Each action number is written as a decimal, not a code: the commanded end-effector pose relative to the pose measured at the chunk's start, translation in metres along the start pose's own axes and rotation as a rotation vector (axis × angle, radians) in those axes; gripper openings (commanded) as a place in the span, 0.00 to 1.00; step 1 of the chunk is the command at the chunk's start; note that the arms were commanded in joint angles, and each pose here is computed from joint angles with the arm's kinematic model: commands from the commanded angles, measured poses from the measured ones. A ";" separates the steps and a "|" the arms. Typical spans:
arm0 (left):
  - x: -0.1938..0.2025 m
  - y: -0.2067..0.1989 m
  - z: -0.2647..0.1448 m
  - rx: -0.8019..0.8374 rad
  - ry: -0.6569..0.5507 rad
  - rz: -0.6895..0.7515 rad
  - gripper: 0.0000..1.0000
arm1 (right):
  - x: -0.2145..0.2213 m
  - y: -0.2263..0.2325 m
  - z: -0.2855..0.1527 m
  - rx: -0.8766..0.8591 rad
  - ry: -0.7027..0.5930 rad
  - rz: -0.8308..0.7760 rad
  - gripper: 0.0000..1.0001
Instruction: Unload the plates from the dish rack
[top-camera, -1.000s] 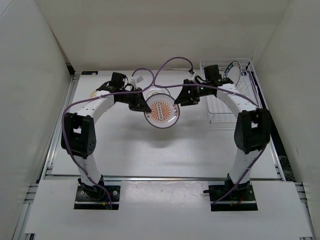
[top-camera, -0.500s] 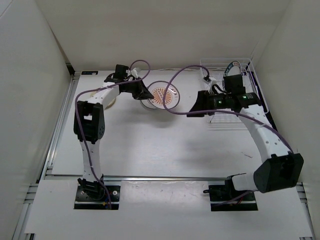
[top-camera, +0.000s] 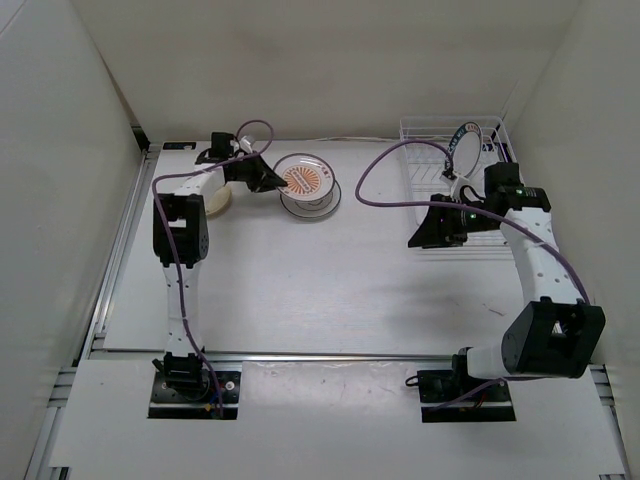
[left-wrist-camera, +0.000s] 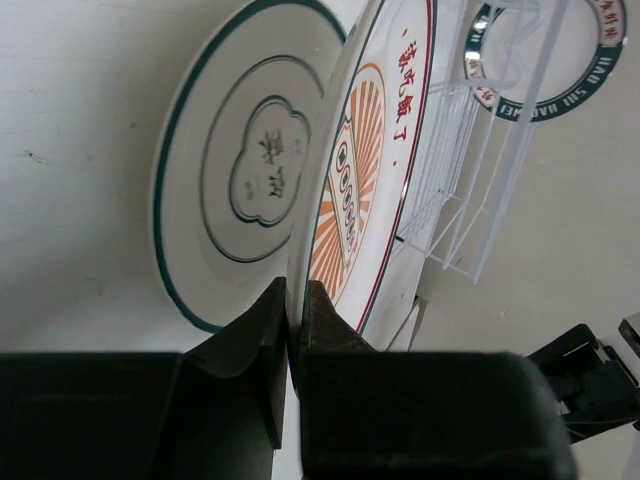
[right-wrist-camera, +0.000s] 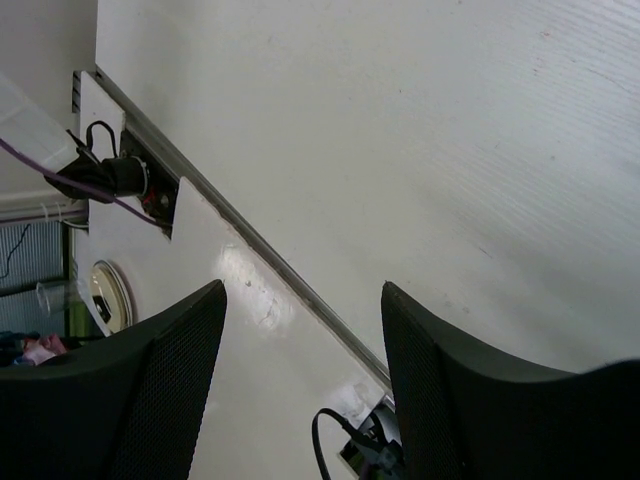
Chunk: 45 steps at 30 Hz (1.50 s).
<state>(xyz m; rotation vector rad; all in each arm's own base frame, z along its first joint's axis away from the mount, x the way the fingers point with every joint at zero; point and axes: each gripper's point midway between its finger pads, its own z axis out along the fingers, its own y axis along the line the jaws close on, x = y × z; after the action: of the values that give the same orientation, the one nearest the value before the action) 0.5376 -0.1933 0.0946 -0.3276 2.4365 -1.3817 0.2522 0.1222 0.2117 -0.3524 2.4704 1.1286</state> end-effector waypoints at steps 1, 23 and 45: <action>0.003 -0.028 0.003 0.085 0.029 0.077 0.10 | -0.014 0.009 -0.005 -0.038 -0.041 -0.056 0.67; -0.006 -0.039 -0.011 0.014 -0.063 0.266 0.82 | 0.004 0.014 -0.001 -0.064 -0.067 -0.049 0.68; 0.008 0.020 0.006 -0.495 -0.123 0.470 0.93 | 0.013 0.022 -0.006 -0.074 -0.105 -0.068 0.71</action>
<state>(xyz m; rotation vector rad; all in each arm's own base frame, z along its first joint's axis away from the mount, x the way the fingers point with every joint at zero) 0.5310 -0.1965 0.0566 0.0303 2.5337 -0.6396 0.2342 0.1277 0.2159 -0.3555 2.3662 1.1631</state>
